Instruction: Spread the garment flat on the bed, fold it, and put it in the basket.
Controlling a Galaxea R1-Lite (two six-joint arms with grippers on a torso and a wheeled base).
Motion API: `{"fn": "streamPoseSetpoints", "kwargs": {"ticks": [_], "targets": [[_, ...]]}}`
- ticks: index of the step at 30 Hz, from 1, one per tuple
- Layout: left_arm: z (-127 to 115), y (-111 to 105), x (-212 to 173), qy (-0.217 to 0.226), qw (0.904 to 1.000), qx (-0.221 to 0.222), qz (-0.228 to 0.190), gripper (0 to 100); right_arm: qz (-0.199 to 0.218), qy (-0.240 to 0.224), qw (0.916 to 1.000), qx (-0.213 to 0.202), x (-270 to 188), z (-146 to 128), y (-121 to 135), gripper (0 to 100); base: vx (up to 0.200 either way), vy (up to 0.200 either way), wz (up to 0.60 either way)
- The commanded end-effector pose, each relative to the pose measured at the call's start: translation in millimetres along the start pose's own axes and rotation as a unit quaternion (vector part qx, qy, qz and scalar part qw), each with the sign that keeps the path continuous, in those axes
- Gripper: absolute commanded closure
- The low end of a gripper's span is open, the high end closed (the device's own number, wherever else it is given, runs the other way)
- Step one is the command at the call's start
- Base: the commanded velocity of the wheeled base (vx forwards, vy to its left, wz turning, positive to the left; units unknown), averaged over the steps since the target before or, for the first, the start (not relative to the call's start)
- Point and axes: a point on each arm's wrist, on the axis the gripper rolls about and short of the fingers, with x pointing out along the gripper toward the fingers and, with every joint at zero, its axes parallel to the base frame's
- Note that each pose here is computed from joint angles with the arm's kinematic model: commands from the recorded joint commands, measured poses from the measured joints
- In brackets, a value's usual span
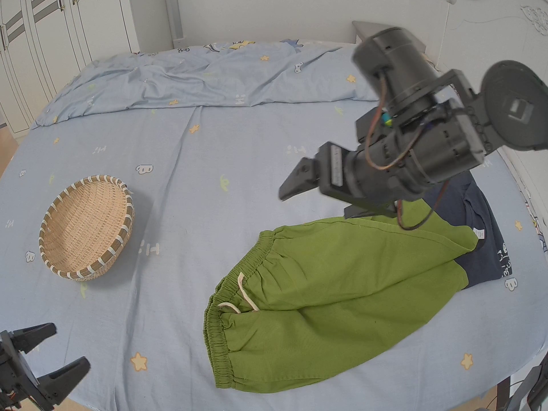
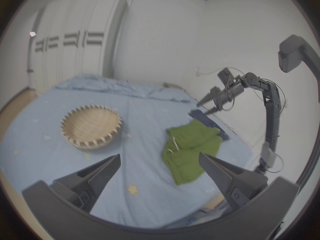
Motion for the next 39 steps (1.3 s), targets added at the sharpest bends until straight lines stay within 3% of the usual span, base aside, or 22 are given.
{"fn": "streamPoseSetpoints", "kwargs": {"ticks": [1,8,16,23,35,39], "targets": [[-12.0,7.3,100.2,0.29,0.9338,-0.105,-0.181,0,0.063,-0.061,0.9931,0.079,-79.4,-19.2,-95.3,0,0.0,0.0,0.0],[-49.4,13.3,166.9,0.349,0.9112,-0.111,-0.189,0,0.061,-0.092,0.992,0.063,-83.3,-51.5,-121.3,0,0.0,0.0,0.0],[-91.5,3.9,195.2,0.393,0.8876,-0.105,-0.215,0,0.04,-0.087,0.9933,0.065,-79.0,-58.8,-134.9,0,0.0,0.0,0.0],[-106.1,7.6,203.2,0.383,0.8923,-0.121,-0.207,0,0.039,-0.089,0.993,0.067,-80.6,-58.1,-136.3,0,0.0,0.0,0.0],[-101.6,5.3,208.4,0.361,0.8983,-0.137,-0.21,0,0.039,-0.094,0.9924,0.069,-82.3,-57.2,-136.7,0,0.0,0.0,0.0],[-96.6,4.1,213.2,0.338,0.9052,-0.141,-0.216,0,0.04,-0.095,0.9922,0.07,-82.8,-57.1,-136.5,0,0.0,0.0,0.0]]}}
